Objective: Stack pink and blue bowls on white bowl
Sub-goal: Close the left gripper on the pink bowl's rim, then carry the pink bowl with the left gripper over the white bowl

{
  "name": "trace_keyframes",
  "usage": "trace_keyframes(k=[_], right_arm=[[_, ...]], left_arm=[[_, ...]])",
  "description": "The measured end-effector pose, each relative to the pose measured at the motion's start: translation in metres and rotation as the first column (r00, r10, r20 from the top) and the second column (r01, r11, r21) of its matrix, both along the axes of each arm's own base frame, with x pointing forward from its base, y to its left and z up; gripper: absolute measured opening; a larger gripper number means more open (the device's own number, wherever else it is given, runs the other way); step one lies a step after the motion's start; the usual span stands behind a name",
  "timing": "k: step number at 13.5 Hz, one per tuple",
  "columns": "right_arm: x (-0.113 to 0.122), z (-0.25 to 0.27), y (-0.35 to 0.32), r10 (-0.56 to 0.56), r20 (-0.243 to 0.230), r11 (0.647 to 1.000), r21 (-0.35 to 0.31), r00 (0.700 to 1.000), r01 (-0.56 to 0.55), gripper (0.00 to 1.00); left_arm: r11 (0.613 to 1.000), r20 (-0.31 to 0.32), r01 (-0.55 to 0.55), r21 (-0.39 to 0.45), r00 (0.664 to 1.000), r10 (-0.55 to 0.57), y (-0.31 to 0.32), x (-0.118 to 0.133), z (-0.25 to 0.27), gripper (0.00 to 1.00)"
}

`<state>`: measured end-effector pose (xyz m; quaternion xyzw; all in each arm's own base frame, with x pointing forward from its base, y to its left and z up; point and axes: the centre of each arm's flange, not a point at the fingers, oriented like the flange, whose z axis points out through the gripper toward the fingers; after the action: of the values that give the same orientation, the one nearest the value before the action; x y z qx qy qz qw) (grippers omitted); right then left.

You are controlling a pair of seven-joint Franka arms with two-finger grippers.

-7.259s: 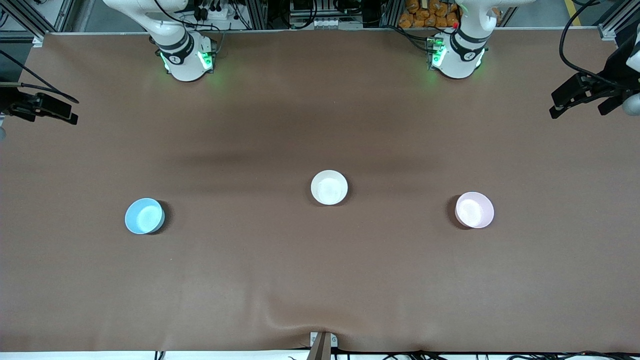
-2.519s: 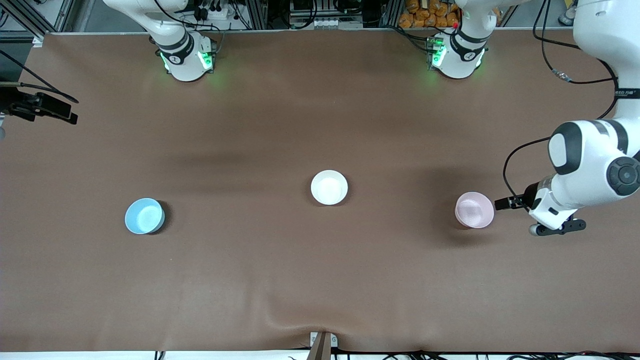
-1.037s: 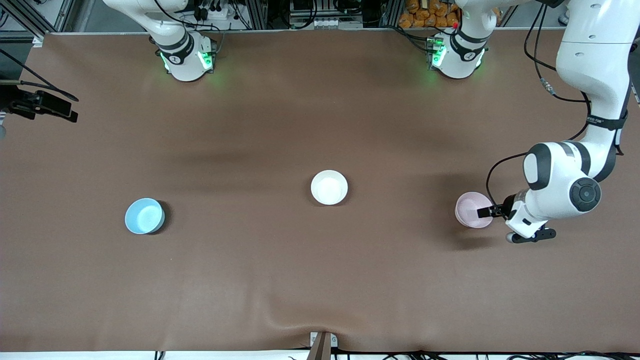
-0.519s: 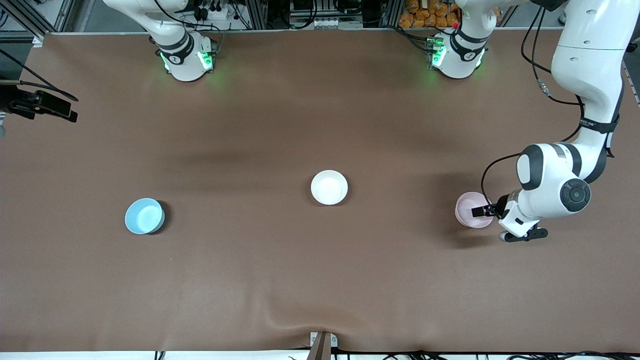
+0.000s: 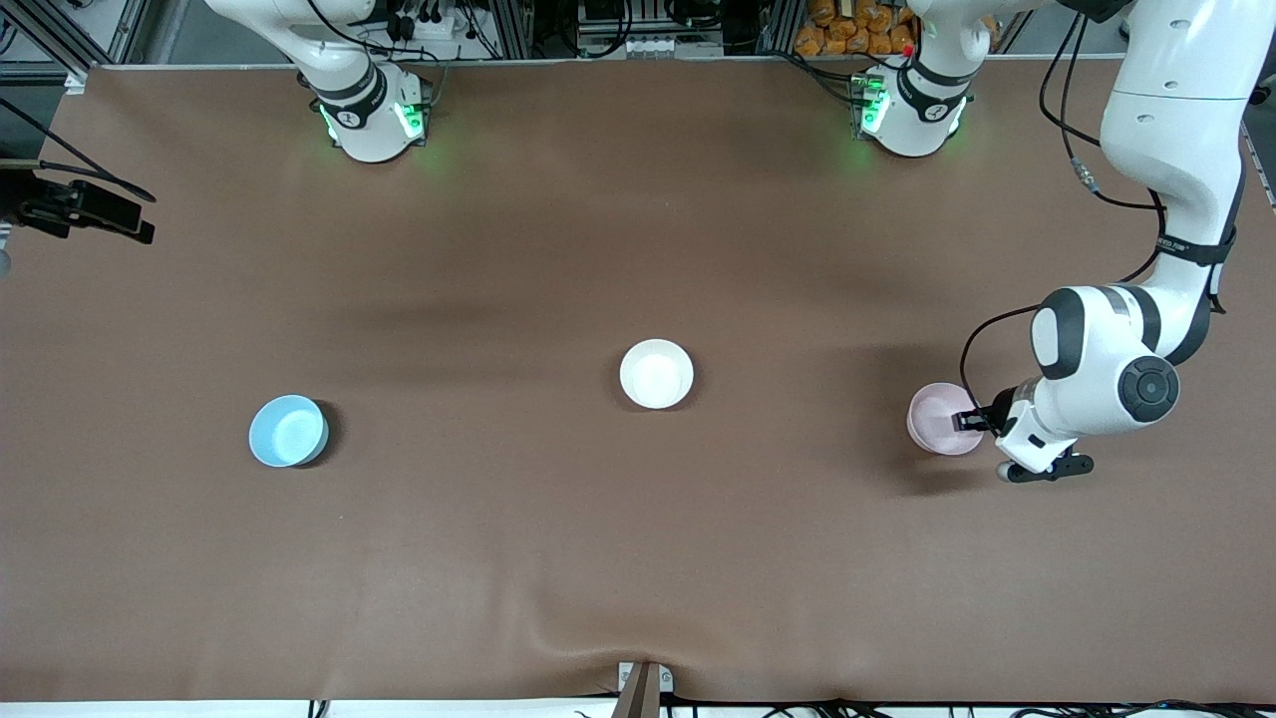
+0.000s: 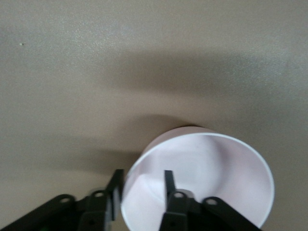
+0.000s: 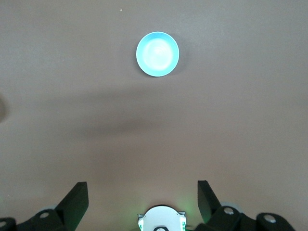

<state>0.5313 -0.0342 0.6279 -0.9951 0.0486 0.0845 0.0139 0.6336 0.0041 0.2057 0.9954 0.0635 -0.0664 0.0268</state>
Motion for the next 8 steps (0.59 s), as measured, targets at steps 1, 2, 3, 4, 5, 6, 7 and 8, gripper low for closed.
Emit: trace_keyframes(k=[1,2,3,4,5,6,7,8], right_arm=[[0.0,0.0,0.0,0.0,0.0,1.0,0.0,1.0,0.0,1.0],[0.0,0.0,0.0,0.0,0.0,1.0,0.0,1.0,0.0,1.0],[0.0,0.0,0.0,0.0,0.0,1.0,0.0,1.0,0.0,1.0],[0.0,0.0,0.0,0.0,0.0,1.0,0.0,1.0,0.0,1.0],[0.0,0.0,0.0,0.0,0.0,1.0,0.0,1.0,0.0,1.0],[0.0,0.0,0.0,0.0,0.0,1.0,0.0,1.0,0.0,1.0],[0.0,0.0,0.0,0.0,0.0,1.0,0.0,1.0,0.0,1.0],[0.0,0.0,0.0,0.0,0.0,1.0,0.0,1.0,0.0,1.0]], left_arm=[[1.0,0.001,0.01,-0.001,1.0,-0.01,0.0,0.0,0.0,0.2],[1.0,0.002,0.026,-0.003,1.0,-0.026,0.0,0.0,0.0,0.11],[0.999,0.009,0.039,-0.009,0.999,-0.039,0.0,0.001,0.003,0.03],[0.999,0.015,0.049,-0.01,0.999,-0.048,0.0,0.002,0.007,0.03],[0.999,0.019,0.052,-0.009,0.998,-0.051,0.0,0.002,0.009,0.03],[0.998,0.023,0.054,-0.009,0.998,-0.054,-0.001,0.003,0.013,0.03],[0.998,0.026,0.059,-0.012,0.998,-0.058,-0.004,0.003,0.017,0.03],[0.998,0.029,0.063,-0.021,0.998,-0.063,-0.01,0.003,0.023,0.03]])
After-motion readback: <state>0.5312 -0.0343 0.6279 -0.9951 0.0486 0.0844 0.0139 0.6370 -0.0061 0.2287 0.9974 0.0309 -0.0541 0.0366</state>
